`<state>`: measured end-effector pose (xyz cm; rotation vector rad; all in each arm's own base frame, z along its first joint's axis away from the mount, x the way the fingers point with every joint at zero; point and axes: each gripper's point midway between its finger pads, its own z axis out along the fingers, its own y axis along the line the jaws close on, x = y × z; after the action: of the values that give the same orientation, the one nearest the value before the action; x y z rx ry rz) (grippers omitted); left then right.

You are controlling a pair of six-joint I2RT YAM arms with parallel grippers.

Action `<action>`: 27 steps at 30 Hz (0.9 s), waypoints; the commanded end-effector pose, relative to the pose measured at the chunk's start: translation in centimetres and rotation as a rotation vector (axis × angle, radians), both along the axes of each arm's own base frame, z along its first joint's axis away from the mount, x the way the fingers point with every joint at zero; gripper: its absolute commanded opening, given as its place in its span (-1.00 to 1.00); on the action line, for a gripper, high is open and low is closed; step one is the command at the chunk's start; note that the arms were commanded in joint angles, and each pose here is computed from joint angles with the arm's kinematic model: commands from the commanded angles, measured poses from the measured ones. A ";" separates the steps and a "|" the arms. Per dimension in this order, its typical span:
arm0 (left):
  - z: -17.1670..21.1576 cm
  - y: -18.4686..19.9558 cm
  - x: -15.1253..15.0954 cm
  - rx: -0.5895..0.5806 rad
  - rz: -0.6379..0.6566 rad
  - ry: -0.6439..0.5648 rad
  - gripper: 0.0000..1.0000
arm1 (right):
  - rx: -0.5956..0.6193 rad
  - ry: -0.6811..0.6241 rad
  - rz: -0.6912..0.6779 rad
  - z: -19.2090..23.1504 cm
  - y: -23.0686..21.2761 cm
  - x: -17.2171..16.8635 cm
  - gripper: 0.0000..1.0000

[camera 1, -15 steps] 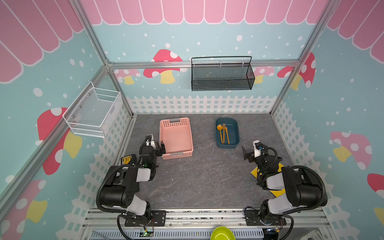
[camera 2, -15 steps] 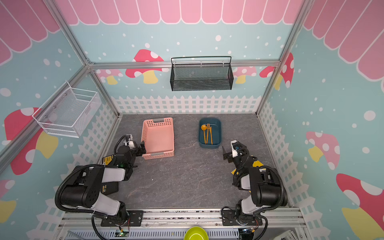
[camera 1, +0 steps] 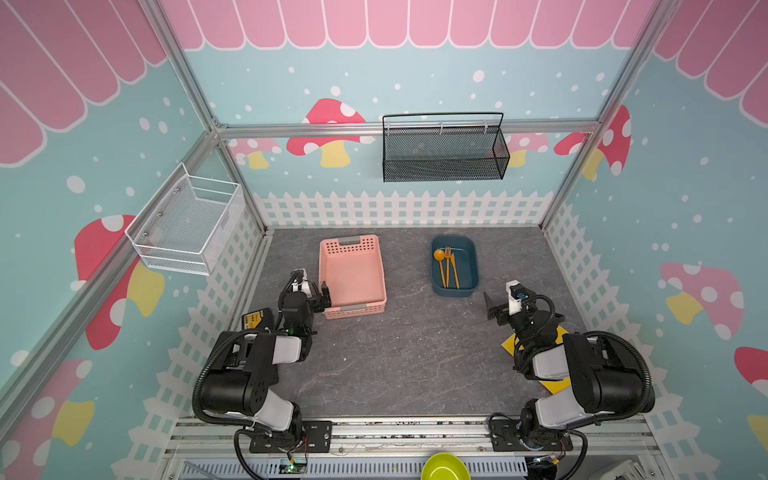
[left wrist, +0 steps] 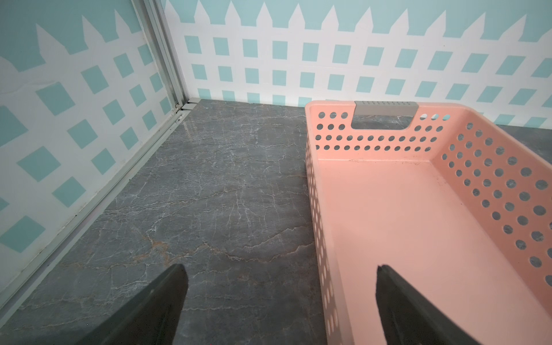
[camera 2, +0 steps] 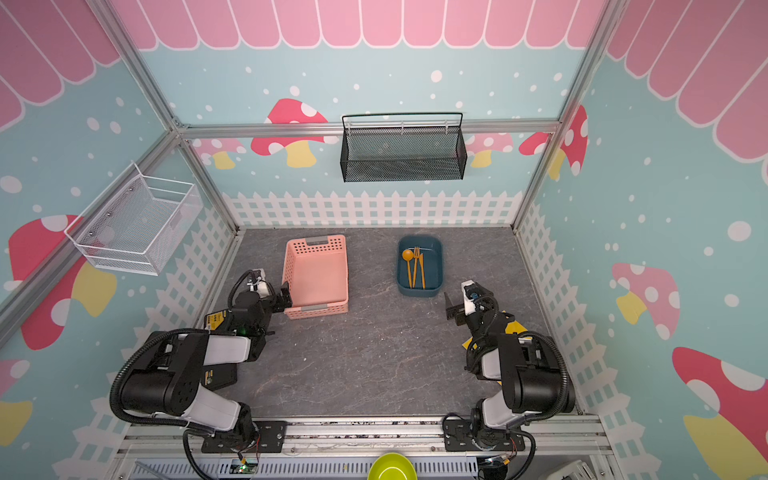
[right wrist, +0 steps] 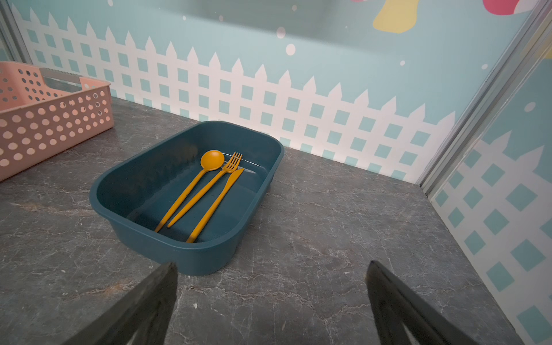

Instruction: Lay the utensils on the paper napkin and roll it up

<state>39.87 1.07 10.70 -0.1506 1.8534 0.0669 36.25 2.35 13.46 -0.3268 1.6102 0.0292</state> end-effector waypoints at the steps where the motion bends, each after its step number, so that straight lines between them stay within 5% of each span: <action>1: 0.8 0.2 0.5 0.008 -0.001 -0.021 1.00 | -0.022 -0.026 0.013 0.4 0.2 -0.2 0.99; 27: 0.8 0.2 0.5 0.006 -0.004 -0.022 1.00 | 0.013 0.000 -0.092 0.2 -1.5 0.6 0.99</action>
<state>39.87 1.07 10.70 -0.1506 1.8534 0.0669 36.49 1.10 13.23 -0.2577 1.6330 -0.0171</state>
